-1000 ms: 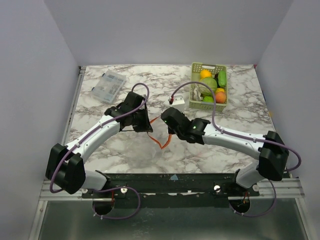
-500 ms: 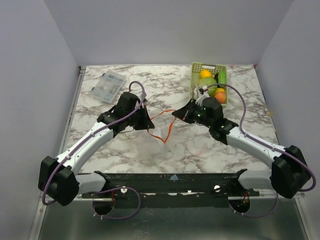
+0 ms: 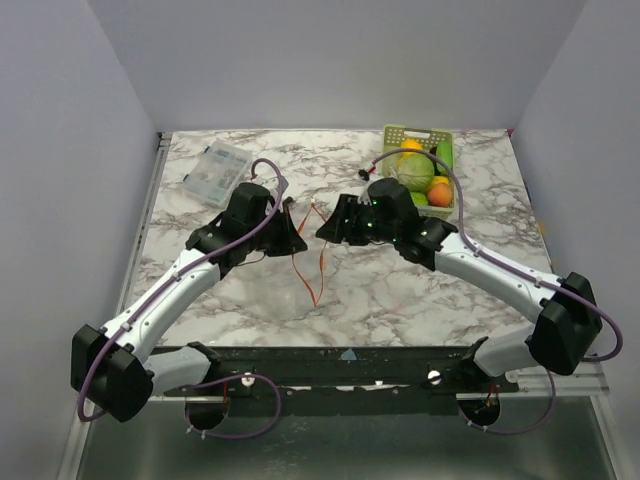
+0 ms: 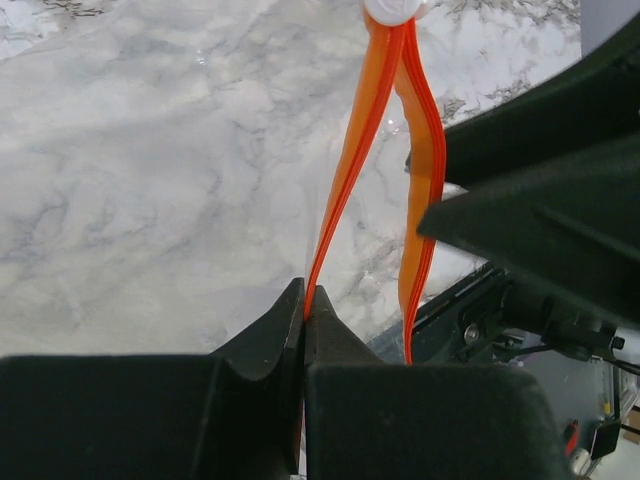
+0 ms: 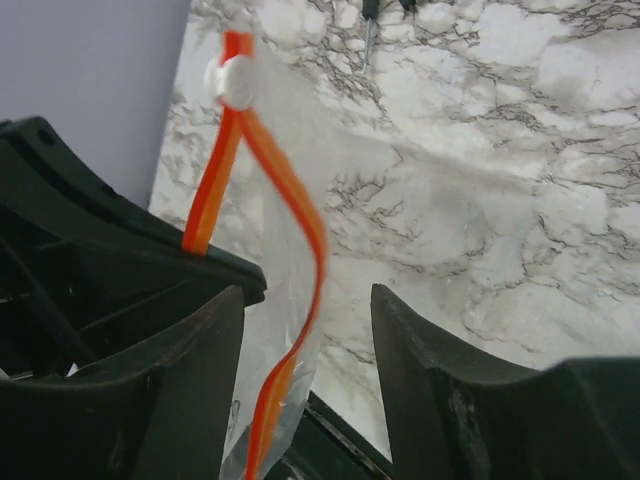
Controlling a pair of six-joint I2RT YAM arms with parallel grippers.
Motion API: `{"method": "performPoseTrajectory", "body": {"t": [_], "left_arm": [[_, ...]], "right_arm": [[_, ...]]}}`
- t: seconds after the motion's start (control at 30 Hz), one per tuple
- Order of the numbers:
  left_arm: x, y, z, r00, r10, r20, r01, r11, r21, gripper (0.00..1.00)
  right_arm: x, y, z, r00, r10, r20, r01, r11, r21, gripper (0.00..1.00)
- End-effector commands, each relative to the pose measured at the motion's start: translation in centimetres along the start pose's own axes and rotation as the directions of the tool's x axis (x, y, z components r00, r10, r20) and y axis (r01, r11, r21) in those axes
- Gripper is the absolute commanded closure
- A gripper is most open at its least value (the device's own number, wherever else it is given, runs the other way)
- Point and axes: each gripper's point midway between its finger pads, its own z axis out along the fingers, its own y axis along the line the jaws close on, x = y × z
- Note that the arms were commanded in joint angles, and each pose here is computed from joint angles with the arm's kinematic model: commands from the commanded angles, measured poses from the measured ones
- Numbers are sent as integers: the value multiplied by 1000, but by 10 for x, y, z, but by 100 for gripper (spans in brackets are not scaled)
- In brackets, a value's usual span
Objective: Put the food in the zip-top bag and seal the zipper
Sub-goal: Open the zipper of the food storage bag at the center of the board.
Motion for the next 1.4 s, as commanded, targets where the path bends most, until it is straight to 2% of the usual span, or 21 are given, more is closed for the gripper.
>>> {"method": "performPoseTrajectory", "body": {"t": [0.0,0.13,0.27,0.3,0.37,0.4,0.43,0.53,0.6,0.73,0.83,0.87,0.9,0.97,1.0,1.07,1.23,1.37], "left_arm": [[-9,5,0,1000,-3,6,4,999,-51,100],[-10,4,1,1000,-13,-1,13,998,-57,100],[-12,7,-1,1000,-14,-2,14,996,-86,100],[-12,7,-1,1000,-14,-4,14,996,-88,100],[-11,8,0,1000,-16,-11,15,996,-93,100],[-10,8,-1,1000,-16,-16,14,995,-96,97],[-9,10,-1,1000,-17,-21,15,994,-106,89],[-5,15,-4,999,-16,-38,11,991,-132,67],[-2,18,-5,999,-7,-36,2,989,-149,59],[1,23,-9,999,1,-48,-10,983,-185,56],[1,23,-11,998,27,-57,-38,977,-208,66],[-1,23,-11,998,36,-59,-48,975,-219,76],[-2,23,-12,997,42,-61,-55,971,-231,87],[-4,24,-13,996,55,-71,-72,962,-263,97],[-5,22,-13,995,67,-77,-85,960,-267,99],[-5,20,-12,993,72,-90,-94,958,-271,100],[-3,16,-5,992,67,-106,-93,959,-267,100],[-4,18,-3,993,54,-107,-84,950,-301,100]], "right_arm": [[23,-35,0,985,-151,-84,169,945,279,42],[31,-35,6,972,-213,-96,233,911,341,38],[34,-34,7,959,-264,-99,282,874,395,45],[35,-30,8,958,-267,-100,285,879,383,51],[39,-24,12,962,-255,-98,273,898,345,80],[40,-21,12,965,-245,-90,261,906,332,90],[39,-19,13,969,-233,-75,245,914,322,93],[38,-12,13,976,-213,-55,219,930,294,99],[37,-7,13,979,-200,-46,205,940,272,99],[37,1,15,981,-189,-35,191,952,239,99],[36,1,15,981,-190,-33,192,952,238,99],[36,2,15,981,-190,-32,192,953,234,97],[36,3,14,980,-196,-35,199,953,229,92],[32,3,11,978,-208,-33,210,947,243,72],[31,0,10,975,-218,-35,219,940,260,62],[27,-3,9,972,-231,-44,234,927,293,52],[19,-7,2,959,-282,-38,271,864,424,41],[16,-8,-2,933,-357,-46,323,774,544,34]]}}
